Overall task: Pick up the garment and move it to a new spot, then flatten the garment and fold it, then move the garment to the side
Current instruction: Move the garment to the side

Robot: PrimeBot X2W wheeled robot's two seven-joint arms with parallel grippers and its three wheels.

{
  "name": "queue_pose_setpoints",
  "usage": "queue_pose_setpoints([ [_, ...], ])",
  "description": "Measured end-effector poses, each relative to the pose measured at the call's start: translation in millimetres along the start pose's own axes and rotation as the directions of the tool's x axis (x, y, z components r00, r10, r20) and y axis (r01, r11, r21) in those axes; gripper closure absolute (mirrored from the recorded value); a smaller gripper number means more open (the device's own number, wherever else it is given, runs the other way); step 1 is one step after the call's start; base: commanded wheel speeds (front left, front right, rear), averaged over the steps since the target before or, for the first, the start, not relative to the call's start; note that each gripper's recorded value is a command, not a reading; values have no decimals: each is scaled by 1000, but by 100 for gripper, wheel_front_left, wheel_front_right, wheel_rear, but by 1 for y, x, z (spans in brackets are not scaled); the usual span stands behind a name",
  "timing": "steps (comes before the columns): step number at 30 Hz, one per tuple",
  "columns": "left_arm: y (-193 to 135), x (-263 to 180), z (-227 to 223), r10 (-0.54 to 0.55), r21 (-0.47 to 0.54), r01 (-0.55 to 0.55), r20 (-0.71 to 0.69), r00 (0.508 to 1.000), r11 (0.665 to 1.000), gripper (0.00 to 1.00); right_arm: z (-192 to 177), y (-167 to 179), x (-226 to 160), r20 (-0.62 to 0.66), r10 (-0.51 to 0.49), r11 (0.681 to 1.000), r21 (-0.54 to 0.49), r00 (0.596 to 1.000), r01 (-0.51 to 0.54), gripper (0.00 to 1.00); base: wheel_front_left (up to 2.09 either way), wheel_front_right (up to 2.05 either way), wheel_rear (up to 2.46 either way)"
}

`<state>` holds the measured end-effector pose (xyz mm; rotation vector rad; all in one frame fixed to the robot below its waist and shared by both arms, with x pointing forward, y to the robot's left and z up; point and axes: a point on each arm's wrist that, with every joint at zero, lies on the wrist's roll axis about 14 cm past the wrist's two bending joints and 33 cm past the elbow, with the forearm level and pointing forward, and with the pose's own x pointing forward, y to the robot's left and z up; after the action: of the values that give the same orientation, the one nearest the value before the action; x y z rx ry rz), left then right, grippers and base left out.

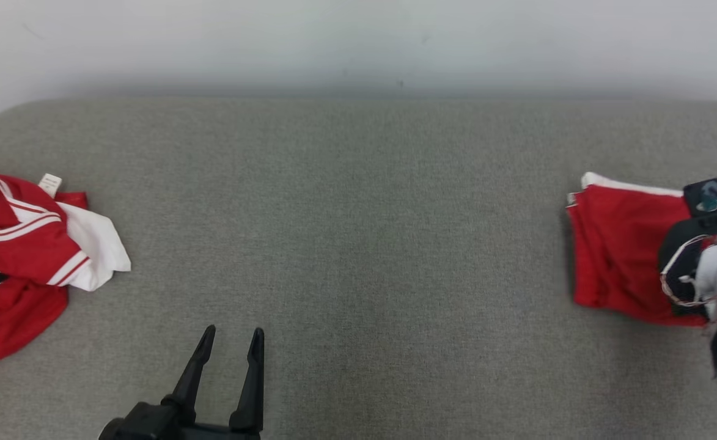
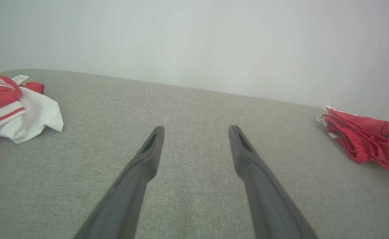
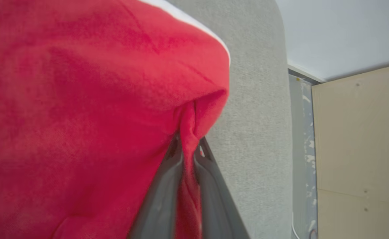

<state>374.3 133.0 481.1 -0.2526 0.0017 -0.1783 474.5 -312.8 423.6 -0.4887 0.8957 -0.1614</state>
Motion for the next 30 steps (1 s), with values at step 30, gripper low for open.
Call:
queue_pose_setpoints([
  [30,4,30,-19,-38,3,39,-48,998,999,0,-19,-91,42,114,-174,944,-264,978,198,77,0,0,0],
])
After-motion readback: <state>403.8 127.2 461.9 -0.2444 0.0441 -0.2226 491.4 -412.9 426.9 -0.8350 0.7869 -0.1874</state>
